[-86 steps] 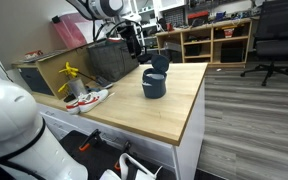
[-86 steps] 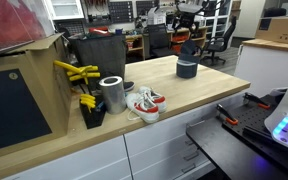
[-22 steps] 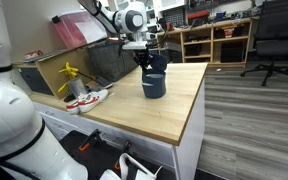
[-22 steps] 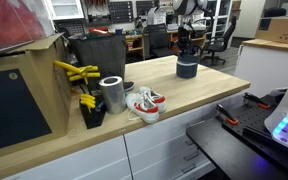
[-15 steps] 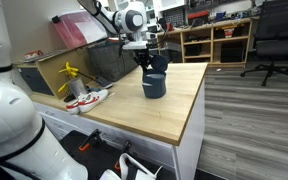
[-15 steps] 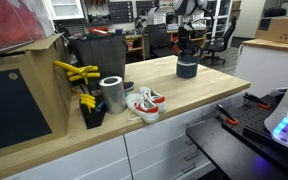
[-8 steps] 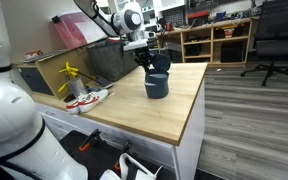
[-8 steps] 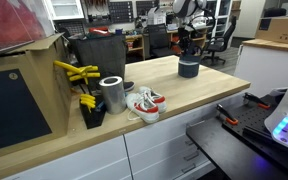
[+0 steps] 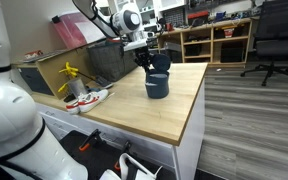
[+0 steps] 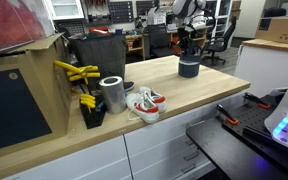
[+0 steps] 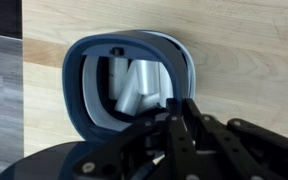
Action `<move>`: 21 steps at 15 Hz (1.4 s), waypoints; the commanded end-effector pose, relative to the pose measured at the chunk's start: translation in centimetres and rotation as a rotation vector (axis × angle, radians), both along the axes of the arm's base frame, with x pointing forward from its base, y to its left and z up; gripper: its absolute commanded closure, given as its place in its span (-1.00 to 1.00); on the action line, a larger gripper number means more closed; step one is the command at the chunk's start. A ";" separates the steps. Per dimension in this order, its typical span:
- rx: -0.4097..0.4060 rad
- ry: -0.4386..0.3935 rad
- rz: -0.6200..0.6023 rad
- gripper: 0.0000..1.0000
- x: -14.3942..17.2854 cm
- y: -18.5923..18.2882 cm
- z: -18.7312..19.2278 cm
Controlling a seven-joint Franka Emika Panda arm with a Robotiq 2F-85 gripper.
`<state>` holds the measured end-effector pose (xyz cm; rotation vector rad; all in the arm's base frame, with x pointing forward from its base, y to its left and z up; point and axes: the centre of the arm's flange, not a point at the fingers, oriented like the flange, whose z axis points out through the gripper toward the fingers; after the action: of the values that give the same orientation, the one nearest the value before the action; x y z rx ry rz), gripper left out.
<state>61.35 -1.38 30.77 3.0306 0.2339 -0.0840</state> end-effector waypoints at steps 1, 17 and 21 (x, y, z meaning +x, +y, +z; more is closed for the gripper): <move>0.010 0.012 -0.029 0.17 -1.5 -1.1 -0.6; 0.043 -0.002 -0.059 0.94 -1.8 -0.8 -0.2; 0.043 0.001 0.005 0.94 -1.6 0.0 0.3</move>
<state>60.37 -1.86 29.94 3.0837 0.1703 -0.1049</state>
